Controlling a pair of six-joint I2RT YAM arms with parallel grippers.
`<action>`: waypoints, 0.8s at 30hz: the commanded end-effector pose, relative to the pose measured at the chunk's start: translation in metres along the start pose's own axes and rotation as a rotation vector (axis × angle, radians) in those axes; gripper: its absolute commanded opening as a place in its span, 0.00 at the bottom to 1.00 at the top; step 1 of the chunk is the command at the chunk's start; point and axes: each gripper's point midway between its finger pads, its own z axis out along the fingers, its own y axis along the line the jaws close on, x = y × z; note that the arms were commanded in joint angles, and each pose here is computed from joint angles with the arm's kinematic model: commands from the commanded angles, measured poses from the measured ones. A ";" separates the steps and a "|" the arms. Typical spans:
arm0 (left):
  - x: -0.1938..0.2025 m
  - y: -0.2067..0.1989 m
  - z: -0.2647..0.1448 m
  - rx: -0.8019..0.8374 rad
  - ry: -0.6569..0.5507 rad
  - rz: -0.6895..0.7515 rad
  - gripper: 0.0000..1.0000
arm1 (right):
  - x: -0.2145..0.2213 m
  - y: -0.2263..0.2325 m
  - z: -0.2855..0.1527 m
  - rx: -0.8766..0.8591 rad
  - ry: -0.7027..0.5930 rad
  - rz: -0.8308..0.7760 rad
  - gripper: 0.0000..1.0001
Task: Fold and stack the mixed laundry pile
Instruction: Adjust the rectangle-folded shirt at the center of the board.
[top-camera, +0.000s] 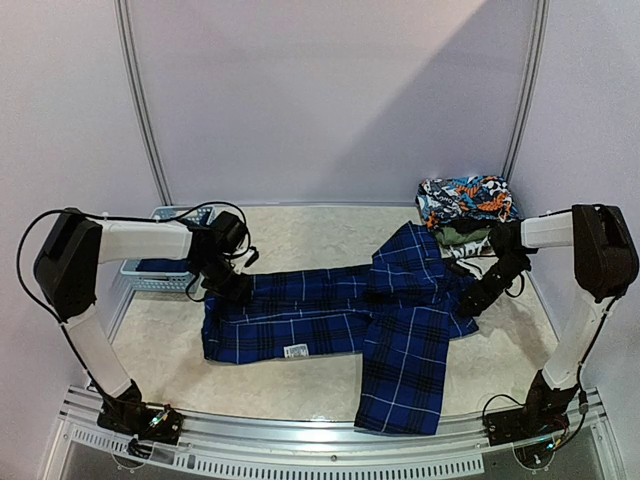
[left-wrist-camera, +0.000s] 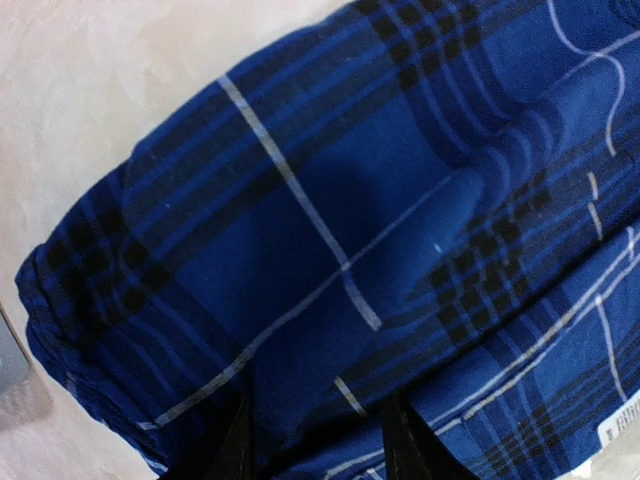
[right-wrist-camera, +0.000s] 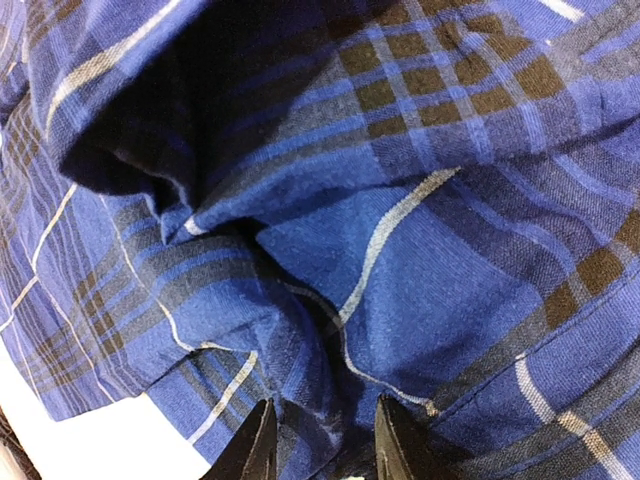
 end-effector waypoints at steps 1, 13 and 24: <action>0.017 -0.012 -0.016 -0.010 0.036 0.130 0.32 | 0.014 0.001 0.013 -0.031 0.054 0.023 0.33; 0.023 0.009 -0.005 -0.233 0.108 0.244 0.25 | 0.012 0.002 0.012 -0.041 0.054 0.028 0.33; 0.018 0.013 -0.062 -0.206 -0.091 -0.045 0.52 | -0.013 0.014 -0.030 0.019 -0.048 -0.026 0.36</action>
